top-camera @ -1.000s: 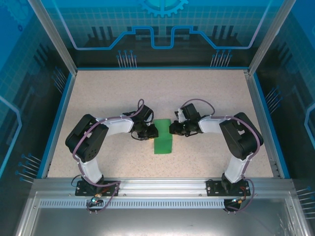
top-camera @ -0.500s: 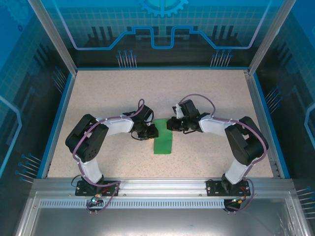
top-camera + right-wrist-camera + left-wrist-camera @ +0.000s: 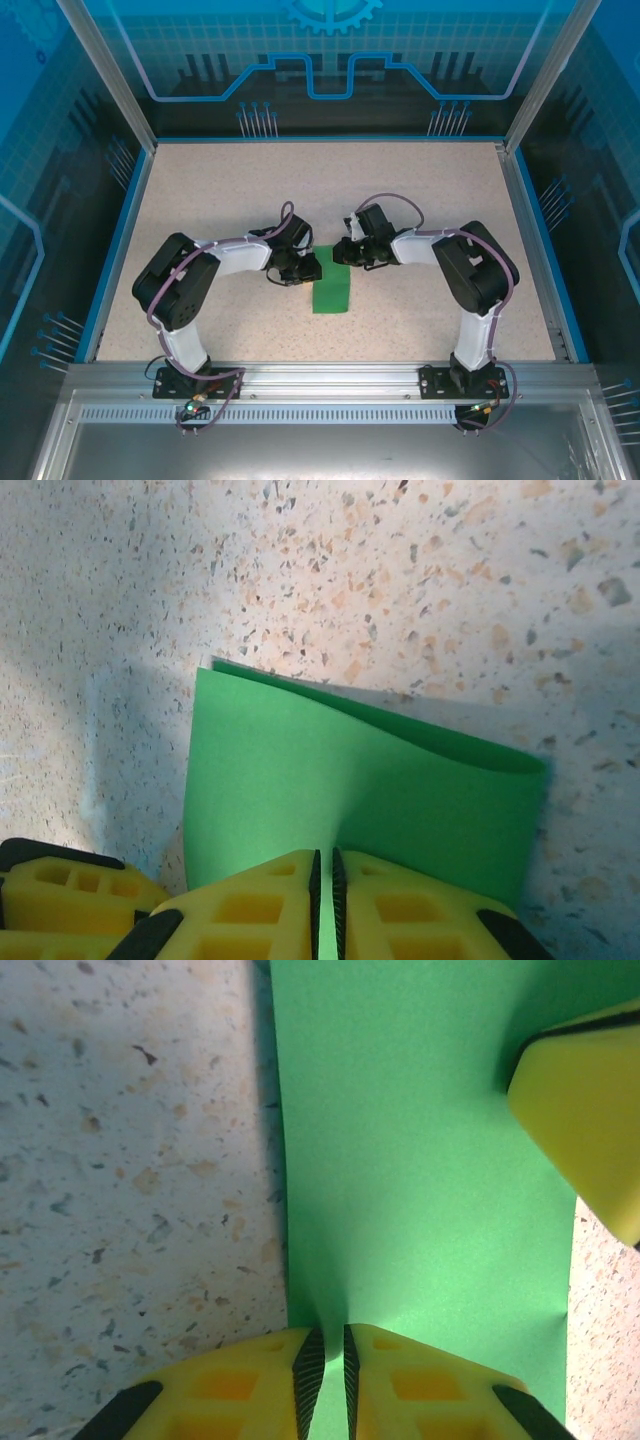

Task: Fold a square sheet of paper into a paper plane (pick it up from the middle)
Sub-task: Fold the square sheet of paper in half at the center of the table.

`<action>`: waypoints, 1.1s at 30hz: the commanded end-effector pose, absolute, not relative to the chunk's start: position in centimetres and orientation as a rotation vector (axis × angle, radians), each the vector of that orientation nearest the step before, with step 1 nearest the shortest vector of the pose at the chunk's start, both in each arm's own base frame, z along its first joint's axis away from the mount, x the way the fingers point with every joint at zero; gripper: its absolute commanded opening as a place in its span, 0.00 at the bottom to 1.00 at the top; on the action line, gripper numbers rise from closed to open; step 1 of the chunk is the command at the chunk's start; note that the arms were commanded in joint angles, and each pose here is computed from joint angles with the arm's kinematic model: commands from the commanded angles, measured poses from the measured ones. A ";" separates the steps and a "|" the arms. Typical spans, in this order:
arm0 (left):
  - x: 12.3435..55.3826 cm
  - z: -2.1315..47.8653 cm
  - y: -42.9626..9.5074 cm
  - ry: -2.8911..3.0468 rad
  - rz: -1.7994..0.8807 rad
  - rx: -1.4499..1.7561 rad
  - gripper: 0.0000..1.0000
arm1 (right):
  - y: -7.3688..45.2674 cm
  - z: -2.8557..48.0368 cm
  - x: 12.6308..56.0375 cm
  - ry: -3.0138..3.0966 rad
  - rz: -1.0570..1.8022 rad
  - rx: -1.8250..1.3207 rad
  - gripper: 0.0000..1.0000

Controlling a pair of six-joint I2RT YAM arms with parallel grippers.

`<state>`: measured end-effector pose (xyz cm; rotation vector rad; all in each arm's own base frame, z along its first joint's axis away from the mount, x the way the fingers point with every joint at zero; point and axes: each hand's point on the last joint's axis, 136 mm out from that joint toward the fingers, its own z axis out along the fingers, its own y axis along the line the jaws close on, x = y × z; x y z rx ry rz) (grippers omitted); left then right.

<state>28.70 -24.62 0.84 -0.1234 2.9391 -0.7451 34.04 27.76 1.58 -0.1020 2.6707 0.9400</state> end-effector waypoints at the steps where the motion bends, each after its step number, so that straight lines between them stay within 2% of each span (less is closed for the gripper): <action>1: 23.5 -4.4 -19.4 3.169 -0.377 -0.156 0.20 | 26.0 0.0 34.5 2.677 0.862 -0.032 0.15; 14: 23.4 -4.3 -19.0 3.169 -0.352 -0.154 0.20 | 21.5 0.8 35.0 2.632 0.698 0.090 0.16; 22: 23.6 -4.2 -19.3 3.164 -0.368 -0.152 0.20 | 25.2 5.2 35.2 2.520 0.849 0.001 0.16; 33: 23.4 -4.1 -19.1 3.166 -0.366 -0.143 0.20 | 27.6 3.4 36.7 2.535 0.889 -0.009 0.16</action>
